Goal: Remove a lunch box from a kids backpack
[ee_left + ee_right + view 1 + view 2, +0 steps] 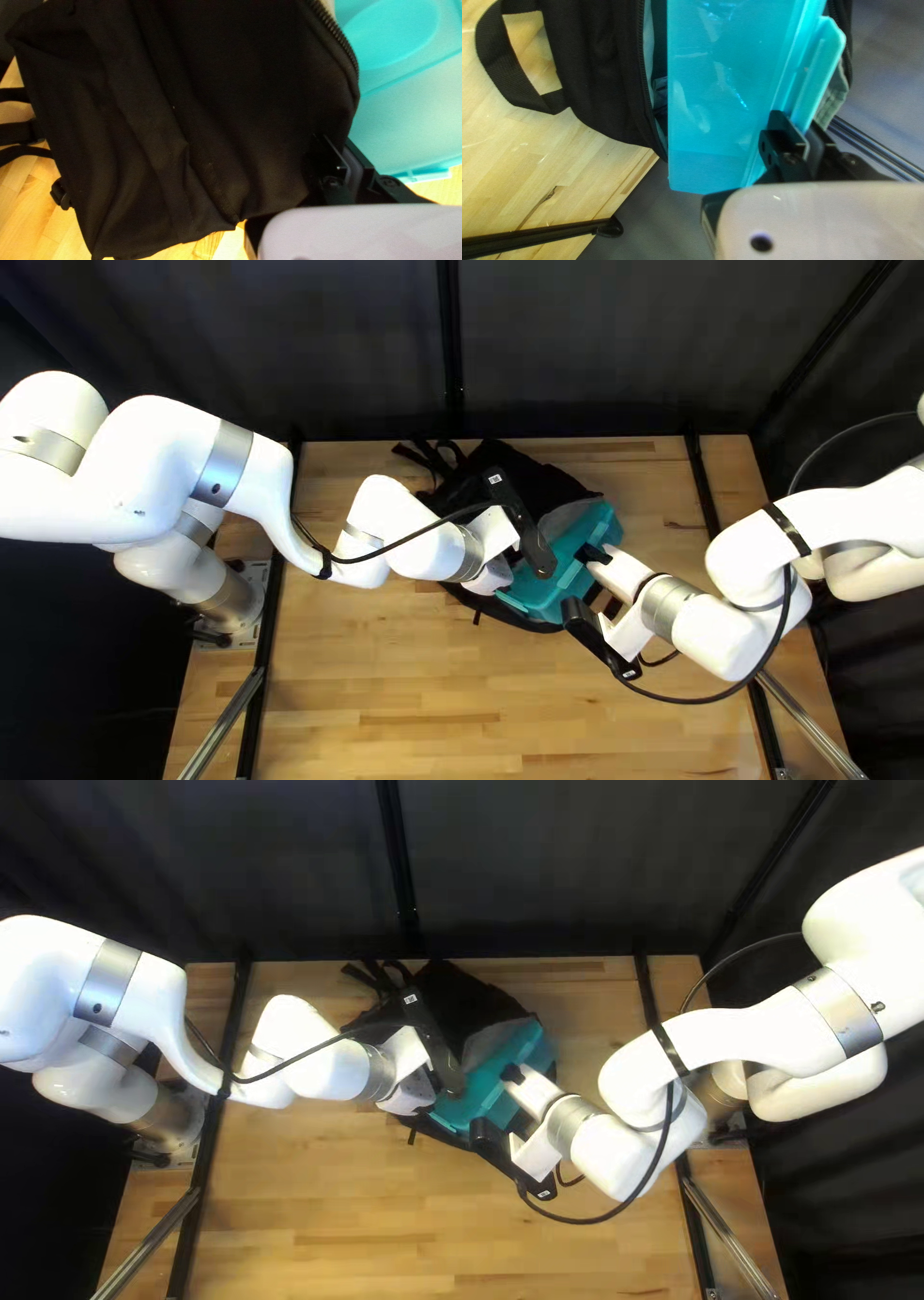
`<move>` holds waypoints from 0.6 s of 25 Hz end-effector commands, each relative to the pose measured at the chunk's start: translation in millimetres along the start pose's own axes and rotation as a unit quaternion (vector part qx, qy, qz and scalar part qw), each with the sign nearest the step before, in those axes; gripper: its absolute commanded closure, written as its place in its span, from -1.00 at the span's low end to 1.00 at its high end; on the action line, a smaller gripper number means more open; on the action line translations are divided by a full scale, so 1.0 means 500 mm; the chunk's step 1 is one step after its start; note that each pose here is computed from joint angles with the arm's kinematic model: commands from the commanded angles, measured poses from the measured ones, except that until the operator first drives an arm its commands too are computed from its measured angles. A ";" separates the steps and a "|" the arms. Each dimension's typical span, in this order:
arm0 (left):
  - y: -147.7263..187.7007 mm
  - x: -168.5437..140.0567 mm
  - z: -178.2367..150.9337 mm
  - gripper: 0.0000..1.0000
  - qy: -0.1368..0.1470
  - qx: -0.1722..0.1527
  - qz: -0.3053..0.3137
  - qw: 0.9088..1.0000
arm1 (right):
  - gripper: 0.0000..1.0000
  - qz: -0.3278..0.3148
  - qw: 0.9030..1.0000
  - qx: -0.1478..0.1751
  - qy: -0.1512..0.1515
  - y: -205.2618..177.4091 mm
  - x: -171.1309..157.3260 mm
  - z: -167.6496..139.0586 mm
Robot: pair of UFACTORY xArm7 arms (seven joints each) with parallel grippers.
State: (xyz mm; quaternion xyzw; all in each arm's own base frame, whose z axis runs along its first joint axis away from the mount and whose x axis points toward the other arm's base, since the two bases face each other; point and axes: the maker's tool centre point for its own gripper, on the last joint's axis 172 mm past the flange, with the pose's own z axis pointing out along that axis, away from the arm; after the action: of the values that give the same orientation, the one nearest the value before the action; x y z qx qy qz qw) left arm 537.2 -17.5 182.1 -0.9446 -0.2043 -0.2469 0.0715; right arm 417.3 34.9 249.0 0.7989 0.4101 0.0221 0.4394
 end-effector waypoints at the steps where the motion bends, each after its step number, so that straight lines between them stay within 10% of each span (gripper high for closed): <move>1: 0.000 -0.001 0.000 1.00 0.000 0.000 0.000 1.000 | 1.00 -0.002 1.000 -0.005 -0.003 0.004 -0.003 -0.019; 15: -0.004 -0.003 0.003 1.00 -0.002 0.001 -0.003 1.000 | 1.00 -0.003 1.000 -0.015 -0.015 -0.018 -0.032 -0.083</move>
State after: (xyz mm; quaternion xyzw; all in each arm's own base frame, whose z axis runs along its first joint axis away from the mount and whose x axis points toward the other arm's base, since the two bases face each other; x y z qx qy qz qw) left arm 536.3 -16.3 180.5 -0.9445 -0.2067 -0.2451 0.0709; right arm 392.5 51.3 269.6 0.7923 0.4064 0.0162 0.4548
